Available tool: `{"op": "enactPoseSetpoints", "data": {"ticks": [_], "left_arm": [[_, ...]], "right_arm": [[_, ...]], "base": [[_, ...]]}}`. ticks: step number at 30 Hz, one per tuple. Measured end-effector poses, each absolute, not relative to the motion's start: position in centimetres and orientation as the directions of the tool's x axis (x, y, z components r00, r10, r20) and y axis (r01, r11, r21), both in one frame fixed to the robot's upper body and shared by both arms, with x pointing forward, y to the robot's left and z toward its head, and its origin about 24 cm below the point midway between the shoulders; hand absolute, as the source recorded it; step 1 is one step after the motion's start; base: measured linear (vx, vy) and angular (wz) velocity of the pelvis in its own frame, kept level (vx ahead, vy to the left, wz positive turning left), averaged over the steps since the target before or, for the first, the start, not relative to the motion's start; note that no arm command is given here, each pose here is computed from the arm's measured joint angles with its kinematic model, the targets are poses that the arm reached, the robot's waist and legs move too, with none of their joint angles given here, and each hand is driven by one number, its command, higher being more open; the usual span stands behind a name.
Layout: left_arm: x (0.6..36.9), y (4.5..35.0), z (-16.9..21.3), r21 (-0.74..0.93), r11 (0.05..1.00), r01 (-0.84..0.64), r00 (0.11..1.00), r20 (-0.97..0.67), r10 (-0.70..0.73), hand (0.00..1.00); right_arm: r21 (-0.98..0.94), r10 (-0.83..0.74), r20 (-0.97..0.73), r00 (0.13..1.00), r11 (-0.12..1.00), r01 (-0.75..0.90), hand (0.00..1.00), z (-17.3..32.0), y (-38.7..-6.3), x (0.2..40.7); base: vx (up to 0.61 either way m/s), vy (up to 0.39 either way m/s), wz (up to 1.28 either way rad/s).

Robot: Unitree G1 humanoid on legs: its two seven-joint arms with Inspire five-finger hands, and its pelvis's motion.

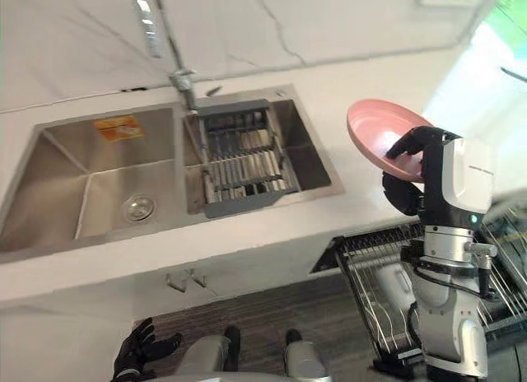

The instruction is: Walk over to the sink, pick up the cup, carry it to the dishwasher, place the cup inside the dishwasher, then close the dishwasher door

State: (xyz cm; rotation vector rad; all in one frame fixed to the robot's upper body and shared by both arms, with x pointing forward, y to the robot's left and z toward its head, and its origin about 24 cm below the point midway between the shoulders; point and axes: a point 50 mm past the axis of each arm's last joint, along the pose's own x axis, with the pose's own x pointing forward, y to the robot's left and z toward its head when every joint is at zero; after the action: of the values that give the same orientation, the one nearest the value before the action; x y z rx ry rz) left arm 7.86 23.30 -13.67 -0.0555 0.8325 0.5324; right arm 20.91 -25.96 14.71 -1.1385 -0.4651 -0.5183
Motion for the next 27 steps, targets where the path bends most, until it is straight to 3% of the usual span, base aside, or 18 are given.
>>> {"op": "enactPoseSetpoints", "data": {"ticks": [7, 17, 27], "left_arm": [[7.8, 26.5, -12.7, 0.228, 0.814, -0.535, 0.523, -0.667, 0.53, 0.9], [7.4, 24.6, -13.7, 0.197, 0.84, -0.506, 0.512, -0.715, 0.476, 0.9], [7.4, 24.5, -13.7, 0.194, 0.842, -0.503, 0.514, -0.716, 0.472, 0.9]], "right_arm": [[-0.762, -0.165, 0.541, 0.825, 0.32, 0.564, 0.3, 13.4, -25.9, 21.5], [-0.831, -0.341, 0.392, 0.854, 0.268, 0.488, 0.3, 9.8, -29.6, 19.4], [-0.818, -0.482, 0.236, 0.844, 0.371, 0.44, 0.3, 5.8, -31.1, 18.9]], "base": [[-0.05, -0.002, -0.74], [0.08, -0.064, -0.19], [0.01, 0.017, -0.1]]}}
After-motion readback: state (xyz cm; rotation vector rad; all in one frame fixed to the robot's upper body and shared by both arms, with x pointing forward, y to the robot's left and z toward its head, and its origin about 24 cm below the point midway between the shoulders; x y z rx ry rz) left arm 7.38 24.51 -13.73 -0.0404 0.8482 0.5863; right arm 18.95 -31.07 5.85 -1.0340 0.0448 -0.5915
